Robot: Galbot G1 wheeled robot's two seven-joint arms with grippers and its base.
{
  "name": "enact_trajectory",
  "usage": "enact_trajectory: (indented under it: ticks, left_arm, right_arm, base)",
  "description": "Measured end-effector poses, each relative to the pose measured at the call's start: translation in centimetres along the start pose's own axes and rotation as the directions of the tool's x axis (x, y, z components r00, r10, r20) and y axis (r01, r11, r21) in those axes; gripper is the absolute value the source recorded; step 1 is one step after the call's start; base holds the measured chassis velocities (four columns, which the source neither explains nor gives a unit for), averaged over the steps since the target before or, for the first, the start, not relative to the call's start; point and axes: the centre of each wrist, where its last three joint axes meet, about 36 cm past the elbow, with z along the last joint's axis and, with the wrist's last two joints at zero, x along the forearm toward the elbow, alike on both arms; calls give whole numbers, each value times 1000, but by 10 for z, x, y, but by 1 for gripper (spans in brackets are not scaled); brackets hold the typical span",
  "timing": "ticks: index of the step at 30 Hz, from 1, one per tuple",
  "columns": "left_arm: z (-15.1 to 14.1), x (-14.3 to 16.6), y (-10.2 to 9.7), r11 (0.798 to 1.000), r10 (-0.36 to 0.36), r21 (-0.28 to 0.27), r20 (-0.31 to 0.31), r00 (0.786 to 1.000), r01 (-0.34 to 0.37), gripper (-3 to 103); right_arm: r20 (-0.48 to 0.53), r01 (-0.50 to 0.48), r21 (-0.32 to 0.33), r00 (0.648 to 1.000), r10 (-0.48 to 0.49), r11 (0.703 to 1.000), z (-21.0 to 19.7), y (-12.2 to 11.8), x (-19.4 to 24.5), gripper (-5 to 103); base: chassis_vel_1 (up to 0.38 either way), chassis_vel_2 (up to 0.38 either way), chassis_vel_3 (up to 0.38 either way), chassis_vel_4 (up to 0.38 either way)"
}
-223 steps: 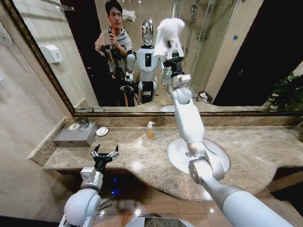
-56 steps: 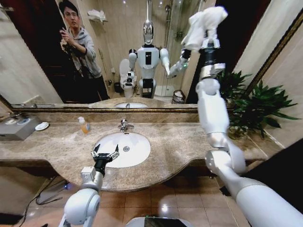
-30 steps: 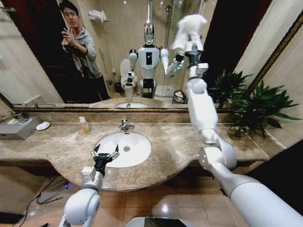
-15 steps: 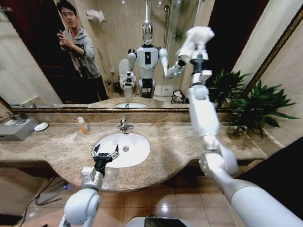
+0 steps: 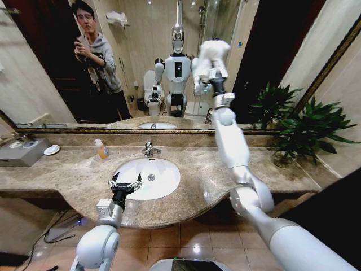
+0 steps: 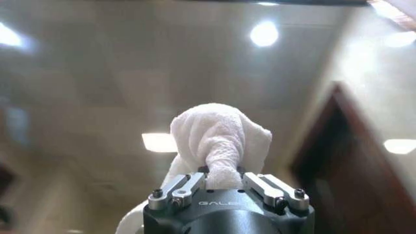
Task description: Pick up the towel from the sink counter and wipe the mirror surface.
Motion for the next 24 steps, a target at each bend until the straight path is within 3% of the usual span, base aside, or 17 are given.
enact_trajectory:
  ticks: [2, 4, 7, 10, 13, 15, 16, 18, 21, 24]
  left_arm:
    - [0, 0, 0, 1000, 0, 0, 0, 1000, 0, 100]
    - [0, 0, 0, 1000, 0, 0, 0, 1000, 0, 100]
    - [0, 0, 0, 1000, 0, 0, 0, 1000, 0, 100]
    - [0, 0, 0, 1000, 0, 0, 0, 1000, 0, 100]
    - [0, 0, 0, 1000, 0, 0, 0, 1000, 0, 100]
    - [0, 0, 0, 1000, 0, 0, 0, 1000, 0, 100]
    - [0, 0, 0, 1000, 0, 0, 0, 1000, 0, 100]
    - [0, 0, 0, 1000, 0, 0, 0, 1000, 0, 100]
    - [0, 0, 0, 1000, 0, 0, 0, 1000, 0, 100]
    - [0, 0, 0, 1000, 0, 0, 0, 1000, 0, 100]
  right_arm:
    - [-4, -28, 7, 1000, 28, 1000, 0, -13, 0, 15]
    - [-34, -115, 21, 993, 116, 993, 1, -51, 3, 15]
    - [-47, -142, 27, 989, 143, 990, 2, -66, 6, 15]
    - [-50, -127, 16, 991, 128, 992, 4, -56, 10, 15]
    - [8, -42, 23, 999, 42, 999, 10, -18, 14, 15]
    - [13, -28, 22, 1000, 28, 999, 12, -11, 15, 15]
    - [26, 31, 4, 999, -31, 1000, 17, 20, 22, 15]
    - [29, 50, -3, 998, -50, 999, 18, 28, 24, 15]
    - [51, 175, -40, 984, -173, 984, 25, 74, 41, 15]
    - [65, 252, -58, 967, -248, 966, 31, 92, 55, 15]
  base:
    - [0, 0, 0, 0]
    - [0, 0, 0, 0]
    - [0, 0, 0, 0]
    - [0, 0, 0, 0]
    - [0, 0, 0, 0]
    - [0, 0, 0, 0]
    - [0, 0, 0, 0]
    - [0, 0, 0, 0]
    - [0, 0, 0, 0]
    - [0, 0, 0, 0]
